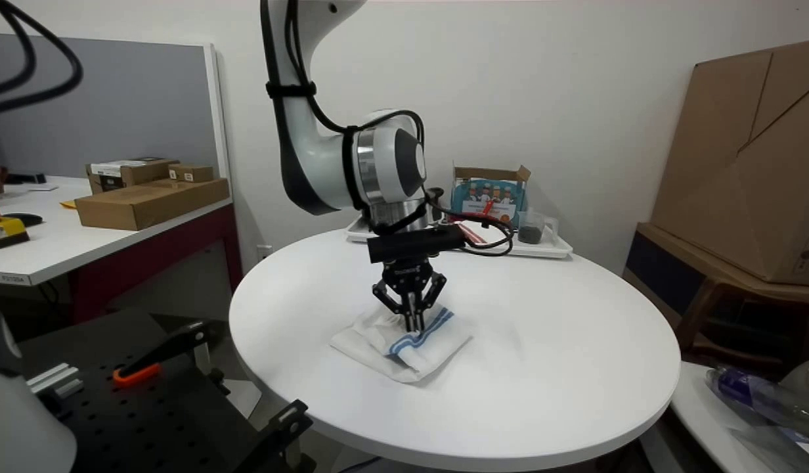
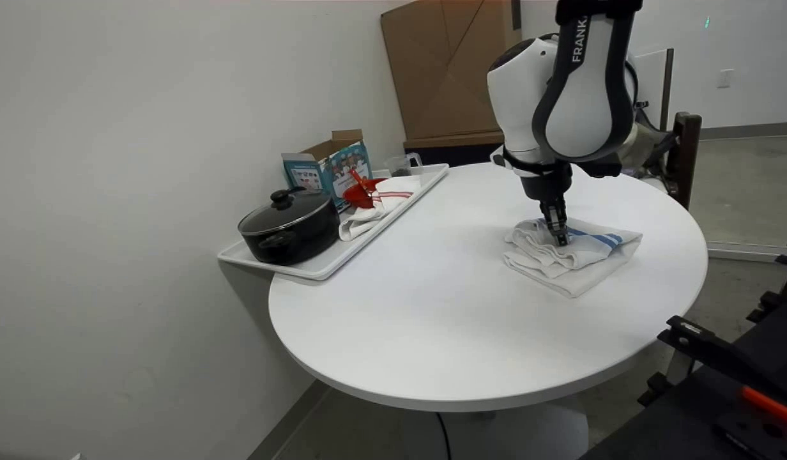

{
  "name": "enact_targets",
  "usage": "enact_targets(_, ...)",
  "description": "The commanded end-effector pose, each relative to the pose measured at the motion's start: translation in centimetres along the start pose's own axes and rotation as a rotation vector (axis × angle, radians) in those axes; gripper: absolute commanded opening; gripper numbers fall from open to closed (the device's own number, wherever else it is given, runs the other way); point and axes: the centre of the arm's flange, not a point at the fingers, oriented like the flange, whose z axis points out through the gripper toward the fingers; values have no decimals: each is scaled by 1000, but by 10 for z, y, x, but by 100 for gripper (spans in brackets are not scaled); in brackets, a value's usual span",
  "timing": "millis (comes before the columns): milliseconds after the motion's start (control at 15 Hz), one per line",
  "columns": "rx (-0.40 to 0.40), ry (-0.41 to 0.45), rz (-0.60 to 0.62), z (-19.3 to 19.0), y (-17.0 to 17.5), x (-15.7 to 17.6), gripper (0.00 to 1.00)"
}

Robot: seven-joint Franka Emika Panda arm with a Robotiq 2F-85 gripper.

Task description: Use the white towel to wipe the table

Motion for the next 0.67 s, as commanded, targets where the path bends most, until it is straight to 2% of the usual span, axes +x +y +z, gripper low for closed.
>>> enact_targets(0,-50,50,84,5,47,7,9)
enact_targets(333,-89,105,214,-9,115,3,9)
enact_targets(600,-80,108,296,-6,141,-10,8)
